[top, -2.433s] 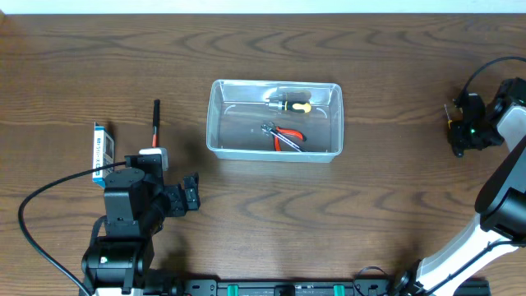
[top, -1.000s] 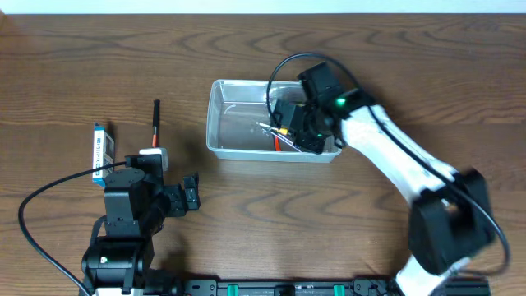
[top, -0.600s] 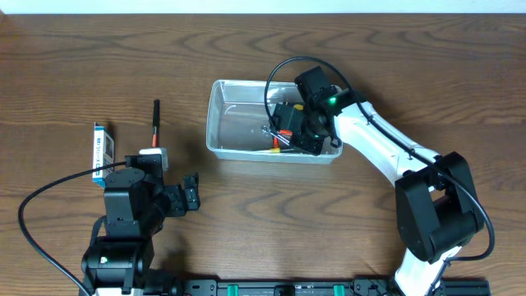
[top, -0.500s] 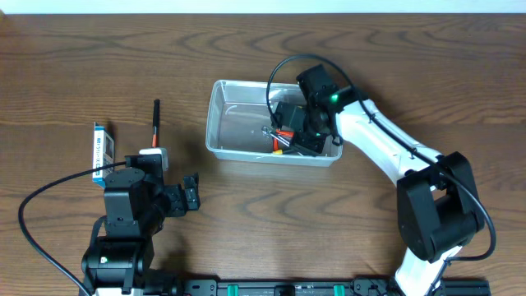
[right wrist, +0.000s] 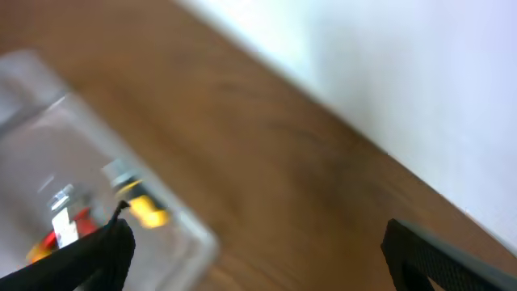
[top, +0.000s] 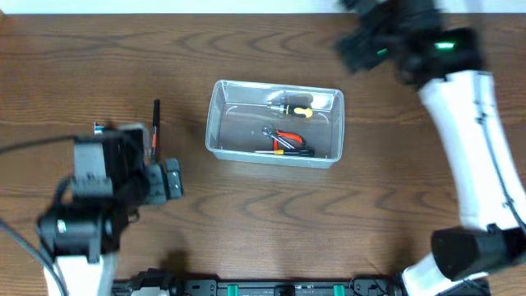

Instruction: Pack container

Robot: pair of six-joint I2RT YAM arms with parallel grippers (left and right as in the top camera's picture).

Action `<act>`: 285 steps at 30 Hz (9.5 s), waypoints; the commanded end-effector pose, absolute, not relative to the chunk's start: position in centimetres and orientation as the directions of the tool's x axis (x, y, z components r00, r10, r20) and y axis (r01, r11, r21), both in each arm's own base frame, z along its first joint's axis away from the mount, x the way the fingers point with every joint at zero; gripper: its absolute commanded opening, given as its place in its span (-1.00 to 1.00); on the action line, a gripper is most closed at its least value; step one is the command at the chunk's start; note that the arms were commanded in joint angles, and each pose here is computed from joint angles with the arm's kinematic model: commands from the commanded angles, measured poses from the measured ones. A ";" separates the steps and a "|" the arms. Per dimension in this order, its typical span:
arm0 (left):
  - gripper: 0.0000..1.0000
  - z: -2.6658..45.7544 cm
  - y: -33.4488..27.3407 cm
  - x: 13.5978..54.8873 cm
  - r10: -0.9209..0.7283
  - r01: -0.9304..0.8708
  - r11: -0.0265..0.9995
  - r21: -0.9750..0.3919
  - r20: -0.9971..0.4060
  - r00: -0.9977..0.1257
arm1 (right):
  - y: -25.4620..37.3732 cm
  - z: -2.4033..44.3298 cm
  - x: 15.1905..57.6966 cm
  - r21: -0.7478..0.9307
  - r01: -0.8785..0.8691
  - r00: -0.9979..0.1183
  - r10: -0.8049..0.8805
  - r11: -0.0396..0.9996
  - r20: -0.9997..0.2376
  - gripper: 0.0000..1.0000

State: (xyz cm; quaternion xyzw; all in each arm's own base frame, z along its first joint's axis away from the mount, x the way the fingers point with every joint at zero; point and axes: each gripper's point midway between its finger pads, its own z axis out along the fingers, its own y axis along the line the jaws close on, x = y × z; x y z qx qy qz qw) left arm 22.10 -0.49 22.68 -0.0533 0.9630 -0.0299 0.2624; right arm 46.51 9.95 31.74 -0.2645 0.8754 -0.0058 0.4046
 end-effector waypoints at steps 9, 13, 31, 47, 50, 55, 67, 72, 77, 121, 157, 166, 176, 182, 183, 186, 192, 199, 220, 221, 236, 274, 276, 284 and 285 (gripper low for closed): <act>0.96 15.5 4.7 28.2 -0.107 -0.120 0.991 0.061 -0.179 -0.978 | -11.0 30.8 44.9 -0.111 0.107 -0.734 0.003 0.988 -0.679 0.98; 0.96 12.9 5.3 30.3 -0.009 -0.023 0.996 0.089 -0.150 -0.989 | -15.0 30.8 43.7 -0.082 0.187 -0.725 0.081 0.979 -0.684 0.99; 0.96 4.1 5.6 33.7 0.121 0.117 0.990 0.079 -0.039 -0.992 | -16.6 31.1 43.2 -0.018 0.196 -0.703 0.127 0.980 -0.700 0.98; 0.96 -0.9 4.9 31.7 0.072 0.074 0.997 0.025 0.072 -0.995 | -16.6 31.1 43.2 -0.018 0.196 -0.703 0.127 0.980 -0.700 0.99; 0.97 -1.7 4.7 30.6 0.073 0.075 0.997 0.019 0.093 -0.993 | -16.6 31.0 43.2 -0.018 0.196 -0.704 0.128 0.981 -0.699 0.98; 0.99 -2.7 4.6 29.5 0.073 0.075 0.997 0.014 0.113 -0.991 | -16.5 31.0 43.2 -0.017 0.194 -0.705 0.127 0.981 -0.698 0.98; 0.56 -2.7 4.6 29.6 0.073 0.075 0.997 0.016 0.107 -0.992 | -16.5 31.0 43.1 -0.016 0.194 -0.706 0.128 0.981 -0.696 0.99; 0.40 -2.7 4.6 29.6 0.073 0.075 0.997 0.016 0.107 -0.992 | -16.5 31.0 43.1 -0.016 0.194 -0.706 0.128 0.981 -0.696 0.99; 0.18 -2.7 4.6 29.6 0.073 0.075 0.997 0.016 0.106 -0.992 | -16.4 31.0 43.1 -0.016 0.193 -0.707 0.128 0.981 -0.696 0.99; -0.88 -2.7 4.9 31.6 0.023 0.024 0.999 0.038 0.024 -0.999 | -16.4 31.0 43.1 -0.014 0.190 -0.706 0.127 0.982 -0.696 0.99; -0.88 12.3 -17.7 38.8 0.959 0.900 0.241 0.364 -0.233 -0.162 | -16.4 31.0 43.1 -0.013 0.190 -0.707 0.128 0.982 -0.696 0.98; -0.88 6.3 -17.7 39.9 0.959 0.921 0.262 0.287 -0.186 -0.215 | -16.4 31.0 43.1 -0.013 0.190 -0.706 0.128 0.982 -0.696 0.99; 0.40 5.7 -17.7 40.2 0.950 0.912 0.297 0.283 -0.188 -0.251 | -16.4 31.0 43.2 -0.014 0.190 -0.706 0.127 0.982 -0.697 0.98; 0.70 11.0 -17.4 41.8 0.853 0.803 0.504 0.318 -0.330 -0.405 | -16.4 31.0 43.2 -0.014 0.190 -0.706 0.127 0.982 -0.697 0.99; 0.77 12.7 -17.1 42.1 0.827 0.772 0.544 0.328 -0.367 -0.426 | -16.4 31.0 43.2 -0.014 0.190 -0.706 0.127 0.982 -0.697 0.99; 0.96 19.0 -14.5 42.9 0.721 0.621 0.685 0.382 -0.481 -0.500 | -16.4 31.0 43.2 -0.014 0.190 -0.706 0.127 0.982 -0.697 0.99; 0.96 26.8 -3.4 39.6 0.459 0.268 0.882 0.387 -0.584 -0.669 | -16.4 31.0 43.2 -0.014 0.190 -0.705 0.127 0.982 -0.698 0.99; 0.96 26.4 11.1 32.1 -0.149 -0.292 0.942 0.169 -0.569 -0.809 | -16.4 31.0 43.2 -0.014 0.190 -0.705 0.127 0.982 -0.698 0.98; 0.96 7.9 16.5 32.1 -0.206 -0.218 0.972 0.093 -0.123 -0.971 | -16.2 30.5 42.6 -0.008 0.190 -0.726 0.135 0.982 -0.674 0.98; 0.96 7.5 16.6 32.3 -0.195 -0.207 0.974 0.094 -0.120 -0.973 | -16.2 30.4 42.6 -0.010 0.187 -0.729 0.132 0.982 -0.672 0.98; 0.96 0.4 15.4 32.9 0.027 0.027 0.999 -0.018 -0.008 -1.000 | -16.8 29.3 41.0 -0.052 0.228 -0.776 0.149 0.972 -0.613 0.98; -0.12 -0.1 15.7 33.3 0.026 0.027 1.000 -0.013 -0.019 -0.999 | -16.9 28.5 39.9 -0.065 0.241 -0.806 0.162 0.968 -0.569 0.98; -0.27 -0.1 15.7 33.3 0.026 0.026 1.000 -0.013 -0.019 -0.999 | -17.0 28.5 39.9 -0.072 0.245 -0.807 0.163 0.967 -0.567 0.98; -0.50 -0.1 15.7 33.3 0.026 0.026 1.000 -0.013 -0.018 -0.999 | -17.1 28.4 39.8 -0.076 0.248 -0.810 0.164 0.966 -0.564 0.99; -0.53 -0.1 15.6 33.3 0.026 0.027 1.000 -0.013 -0.018 -0.999 | -17.1 28.4 39.7 -0.078 0.249 -0.810 0.164 0.965 -0.563 0.99</act>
